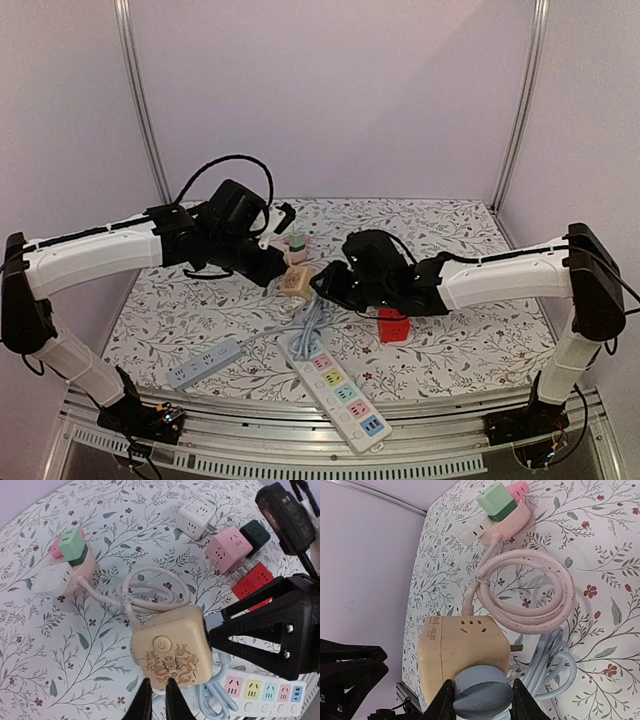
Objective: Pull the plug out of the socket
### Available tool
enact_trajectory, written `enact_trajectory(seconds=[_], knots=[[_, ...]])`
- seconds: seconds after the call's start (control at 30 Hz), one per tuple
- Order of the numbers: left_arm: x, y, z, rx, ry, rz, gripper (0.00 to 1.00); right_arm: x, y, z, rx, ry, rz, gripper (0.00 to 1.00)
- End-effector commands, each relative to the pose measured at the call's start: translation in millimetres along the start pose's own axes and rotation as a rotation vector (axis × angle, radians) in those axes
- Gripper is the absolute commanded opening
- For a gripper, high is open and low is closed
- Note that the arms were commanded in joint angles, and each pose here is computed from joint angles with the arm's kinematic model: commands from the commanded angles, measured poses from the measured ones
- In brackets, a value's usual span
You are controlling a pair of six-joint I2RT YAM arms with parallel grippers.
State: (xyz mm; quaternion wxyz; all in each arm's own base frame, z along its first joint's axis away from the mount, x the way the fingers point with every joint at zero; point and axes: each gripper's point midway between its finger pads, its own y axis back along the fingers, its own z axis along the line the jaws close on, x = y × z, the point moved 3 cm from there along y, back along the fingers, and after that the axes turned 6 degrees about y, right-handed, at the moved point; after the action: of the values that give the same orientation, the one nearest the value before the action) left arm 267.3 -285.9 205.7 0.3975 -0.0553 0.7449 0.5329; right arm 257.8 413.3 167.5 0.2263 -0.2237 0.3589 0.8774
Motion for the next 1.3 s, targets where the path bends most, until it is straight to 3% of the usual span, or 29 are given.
enact_trajectory(seconds=[0.0, 0.3, 0.4, 0.5, 0.6, 0.87, 0.97, 1.27], knots=[[-14, 13, -2, 0.151, 0.069, -0.05, 0.11, -12, 14, 7, -0.03, 0.01, -0.064, 0.0], [-22, 18, 0, 0.276, 0.138, -0.065, 0.12, -2, 9, -10, 0.027, 0.048, -0.043, 0.0], [-17, 11, -6, 0.322, 0.15, -0.025, 0.29, -7, 12, -3, 0.003, 0.061, -0.056, 0.0], [-12, 2, -12, 0.365, 0.174, 0.017, 0.55, -13, 14, 11, -0.053, 0.101, -0.07, 0.0], [-8, -9, -10, 0.375, 0.214, 0.061, 0.68, -18, 19, 23, -0.1, 0.134, -0.083, 0.0], [-3, -28, 6, 0.391, 0.338, 0.128, 0.73, -20, 26, 39, -0.158, 0.208, -0.098, 0.0], [-2, -31, 13, 0.377, 0.361, 0.134, 0.79, -17, 25, 43, -0.176, 0.222, -0.093, 0.0], [5, -43, 10, 0.408, 0.396, 0.185, 0.81, -16, 25, 54, -0.211, 0.264, -0.095, 0.0]])
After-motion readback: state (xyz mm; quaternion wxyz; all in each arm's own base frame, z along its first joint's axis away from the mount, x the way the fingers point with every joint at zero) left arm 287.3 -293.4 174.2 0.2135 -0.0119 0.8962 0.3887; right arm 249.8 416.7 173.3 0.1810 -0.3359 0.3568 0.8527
